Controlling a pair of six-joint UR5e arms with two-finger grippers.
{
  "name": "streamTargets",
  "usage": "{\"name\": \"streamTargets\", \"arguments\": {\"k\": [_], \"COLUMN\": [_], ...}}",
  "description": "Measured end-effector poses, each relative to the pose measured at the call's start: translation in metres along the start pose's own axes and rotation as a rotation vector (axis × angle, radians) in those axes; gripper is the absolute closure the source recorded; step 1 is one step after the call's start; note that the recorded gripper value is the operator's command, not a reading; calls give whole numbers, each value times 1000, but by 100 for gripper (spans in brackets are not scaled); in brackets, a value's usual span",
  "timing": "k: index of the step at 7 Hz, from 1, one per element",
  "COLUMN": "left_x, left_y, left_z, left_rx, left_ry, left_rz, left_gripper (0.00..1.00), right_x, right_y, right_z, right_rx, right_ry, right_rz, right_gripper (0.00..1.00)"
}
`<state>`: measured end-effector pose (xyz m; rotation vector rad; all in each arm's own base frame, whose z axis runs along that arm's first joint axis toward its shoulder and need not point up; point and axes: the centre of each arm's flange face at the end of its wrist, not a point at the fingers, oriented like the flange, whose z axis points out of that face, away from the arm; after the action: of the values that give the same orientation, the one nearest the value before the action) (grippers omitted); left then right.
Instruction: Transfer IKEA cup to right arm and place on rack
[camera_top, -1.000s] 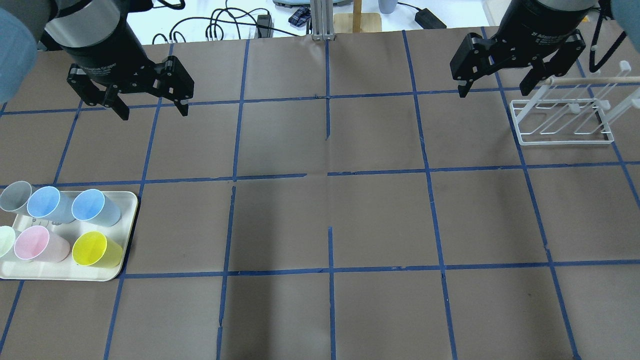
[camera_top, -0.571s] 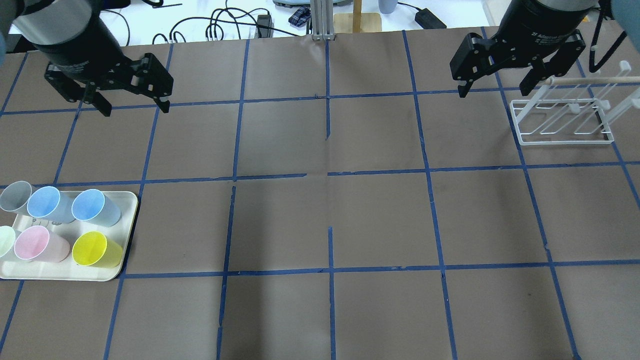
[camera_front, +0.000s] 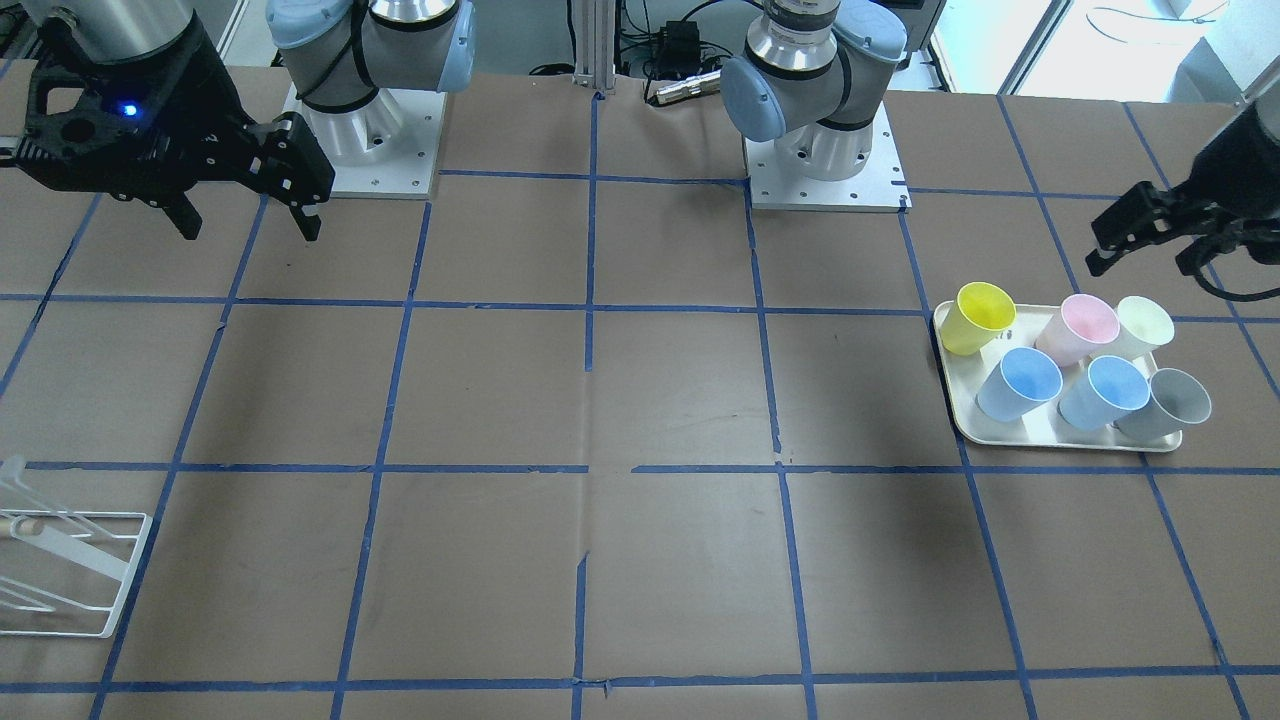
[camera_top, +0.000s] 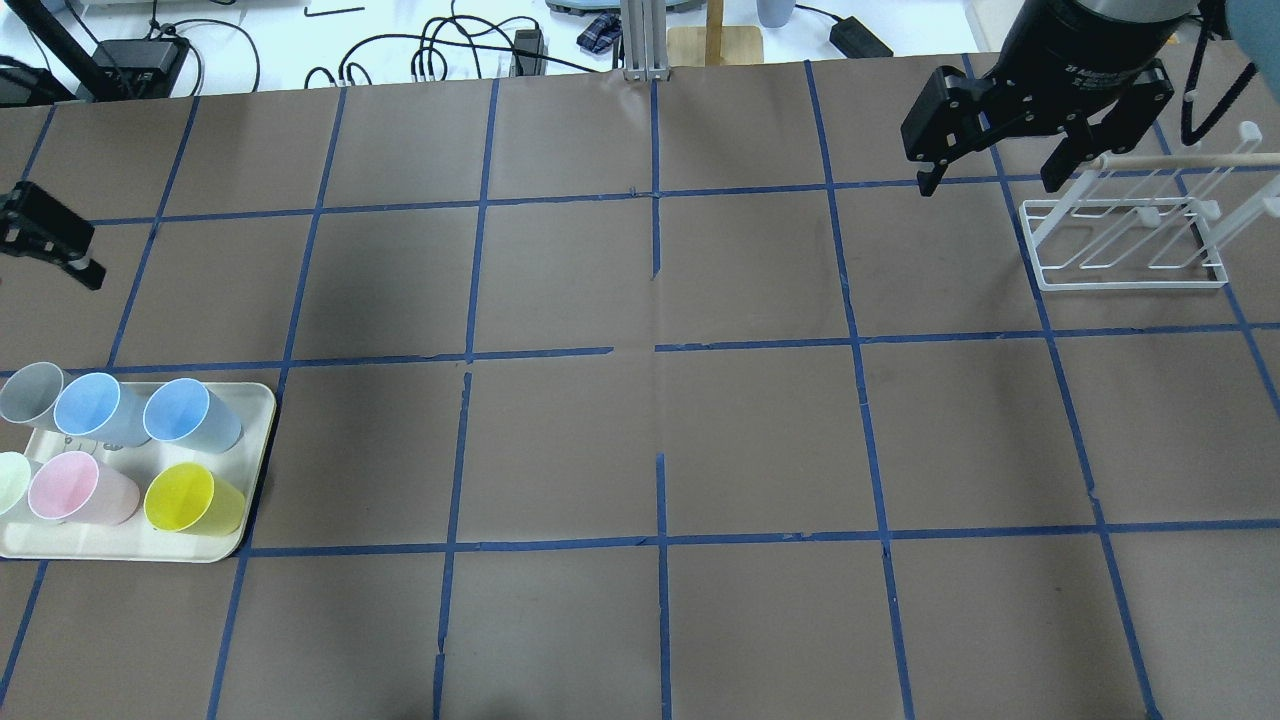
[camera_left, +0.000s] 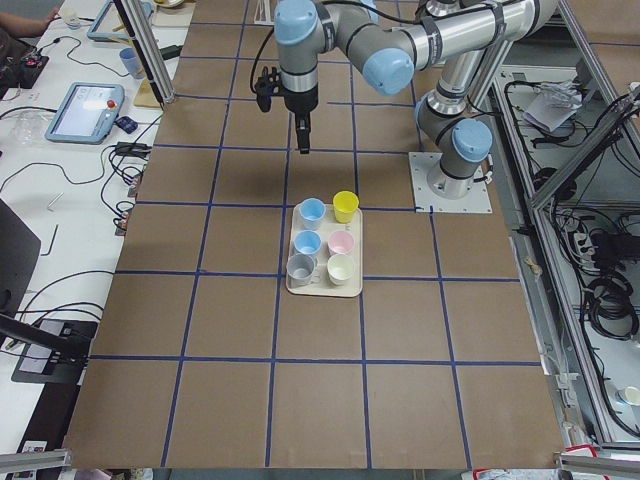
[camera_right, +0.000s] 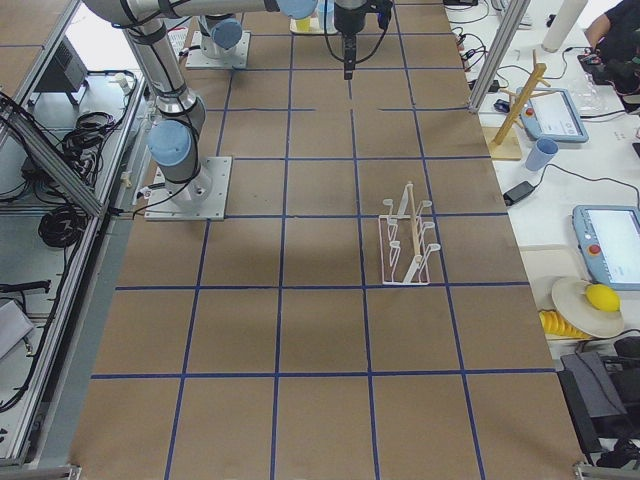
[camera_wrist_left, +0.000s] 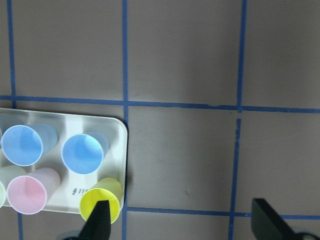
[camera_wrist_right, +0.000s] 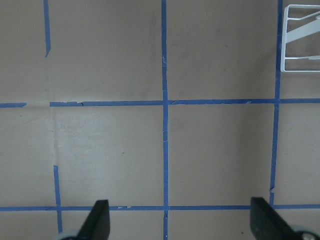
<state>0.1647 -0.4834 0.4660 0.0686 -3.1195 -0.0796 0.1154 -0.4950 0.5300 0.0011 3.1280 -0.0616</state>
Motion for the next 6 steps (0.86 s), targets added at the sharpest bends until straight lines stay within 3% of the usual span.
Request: {"name": "streamTargets", "arguments": {"k": [3,6], "left_x": [-138,-217], "left_y": [2,-14], "left_z": [64,136], "left_rx": [48,100], "left_ry": [-35,-94], "left_rz": [114,205], "left_gripper": [0,0], "right_x": [0,-1], "right_y": [4,13], "right_z": [-5,-12], "right_rx": [-22,-36], "right_ry": [3,3], "right_rz": [-1,5], "right_gripper": [0,0]}}
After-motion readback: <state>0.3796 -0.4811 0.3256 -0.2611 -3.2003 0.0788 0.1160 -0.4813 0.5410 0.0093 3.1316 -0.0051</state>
